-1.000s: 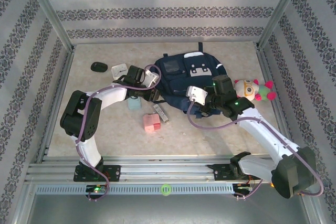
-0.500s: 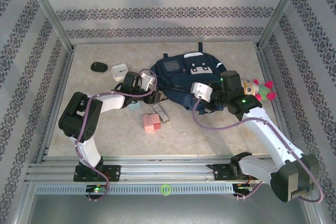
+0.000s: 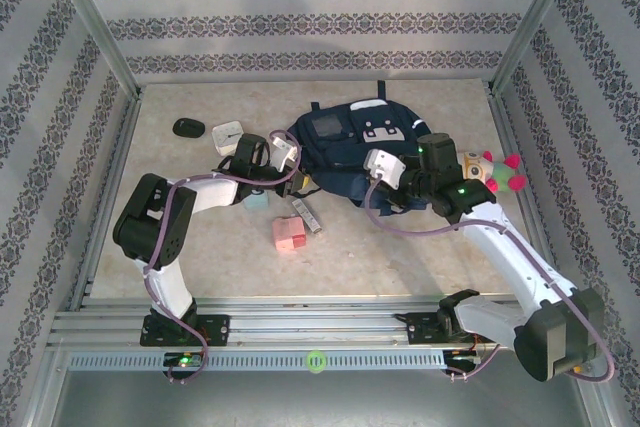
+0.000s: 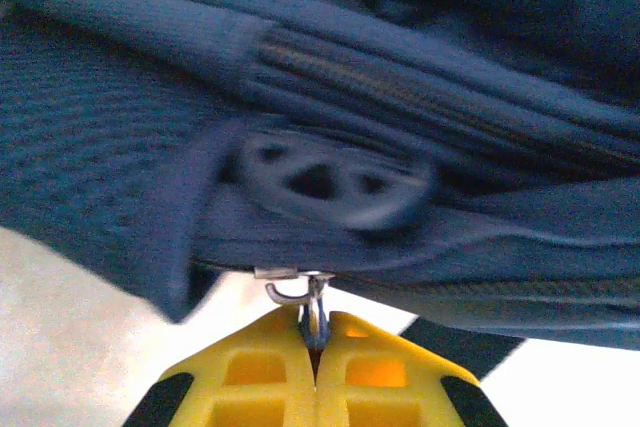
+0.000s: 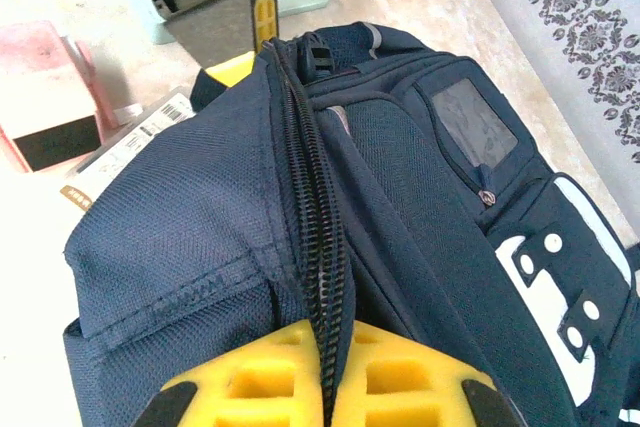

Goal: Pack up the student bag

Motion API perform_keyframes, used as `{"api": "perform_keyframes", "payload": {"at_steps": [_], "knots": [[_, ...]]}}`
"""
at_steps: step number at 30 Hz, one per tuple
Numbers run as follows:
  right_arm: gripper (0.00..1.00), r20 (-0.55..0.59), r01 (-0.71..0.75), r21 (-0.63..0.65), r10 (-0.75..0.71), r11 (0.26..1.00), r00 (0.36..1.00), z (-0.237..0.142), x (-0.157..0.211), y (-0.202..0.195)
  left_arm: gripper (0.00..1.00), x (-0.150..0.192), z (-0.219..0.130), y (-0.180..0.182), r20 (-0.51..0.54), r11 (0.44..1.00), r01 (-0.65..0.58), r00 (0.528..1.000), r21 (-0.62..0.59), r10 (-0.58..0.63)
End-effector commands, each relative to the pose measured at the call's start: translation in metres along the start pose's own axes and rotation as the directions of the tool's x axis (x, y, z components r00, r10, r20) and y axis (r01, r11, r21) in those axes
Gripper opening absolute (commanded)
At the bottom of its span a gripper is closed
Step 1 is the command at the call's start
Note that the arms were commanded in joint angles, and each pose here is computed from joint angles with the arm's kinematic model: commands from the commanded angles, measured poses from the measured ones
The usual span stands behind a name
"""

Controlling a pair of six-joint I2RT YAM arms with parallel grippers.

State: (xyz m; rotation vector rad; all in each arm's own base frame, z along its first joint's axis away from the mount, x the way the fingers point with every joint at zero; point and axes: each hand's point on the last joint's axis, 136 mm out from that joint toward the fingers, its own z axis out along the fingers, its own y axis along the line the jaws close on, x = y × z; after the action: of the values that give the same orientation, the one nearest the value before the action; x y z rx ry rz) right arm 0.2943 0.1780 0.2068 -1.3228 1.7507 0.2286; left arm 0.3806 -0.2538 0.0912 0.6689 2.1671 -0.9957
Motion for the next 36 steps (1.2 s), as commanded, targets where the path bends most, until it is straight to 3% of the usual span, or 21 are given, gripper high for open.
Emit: {"api": "perform_keyframes", "payload": {"at_steps": [1, 6, 12, 19, 23, 25, 27, 28, 31, 36], "knots": [[0.0, 0.067, -0.028, 0.132, 0.019, 0.991, 0.998, 0.009, -0.018, -0.024, 0.0, -0.01, -0.015, -0.047, 0.018, 0.984, -0.079, 0.997, 0.162, 0.077], [0.0, -0.006, -0.025, 0.159, 0.027, 0.987, 1.0, 0.034, 0.008, -0.017, 0.01, -0.007, -0.028, -0.067, -0.013, 0.969, -0.103, 0.994, 0.227, 0.109], [0.0, 0.024, -0.078, 0.181, 0.075, 0.98, 0.997, 0.053, 0.01, -0.017, 0.01, 0.008, -0.028, -0.087, -0.102, 0.957, -0.11, 0.985, 0.267, 0.142], [0.02, 0.057, -0.152, 0.078, 0.148, 0.985, 0.987, 0.079, 0.001, -0.002, 0.0, 0.008, -0.012, -0.073, -0.127, 0.987, -0.086, 0.986, 0.138, 0.104], [0.38, 0.046, -0.323, 0.022, 0.322, 0.946, 0.946, 0.071, -0.003, 0.004, 0.0, 0.006, -0.006, -0.032, -0.143, 0.996, -0.062, 0.988, -0.067, 0.052], [0.51, 0.045, -0.491, 0.018, 0.489, 0.871, 0.871, 0.059, -0.006, 0.003, 0.0, 0.004, -0.003, -0.018, -0.15, 0.992, -0.046, 0.988, -0.121, 0.027], [0.59, 0.031, -0.667, 0.018, 0.666, 0.745, 0.745, 0.047, -0.003, 0.003, 0.0, 0.003, -0.001, -0.012, -0.167, 0.988, -0.048, 0.986, -0.145, 0.023], [0.6, 0.017, -0.761, 0.022, 0.761, 0.648, 0.648, 0.041, 0.0, 0.004, 0.0, 0.004, 0.0, -0.008, -0.177, 0.986, -0.045, 0.984, -0.161, 0.016], [0.51, -0.053, -0.919, 0.02, 0.919, 0.393, 0.391, 0.036, 0.016, 0.016, 0.0, 0.012, 0.001, 0.002, -0.222, 0.978, -0.043, 0.975, -0.205, -0.004], [0.45, -0.048, -0.984, 0.117, 0.99, 0.135, 0.13, 0.06, 0.048, 0.024, 0.0, 0.026, -0.006, 0.008, -0.295, 0.967, -0.054, 0.955, -0.251, -0.023]]}}
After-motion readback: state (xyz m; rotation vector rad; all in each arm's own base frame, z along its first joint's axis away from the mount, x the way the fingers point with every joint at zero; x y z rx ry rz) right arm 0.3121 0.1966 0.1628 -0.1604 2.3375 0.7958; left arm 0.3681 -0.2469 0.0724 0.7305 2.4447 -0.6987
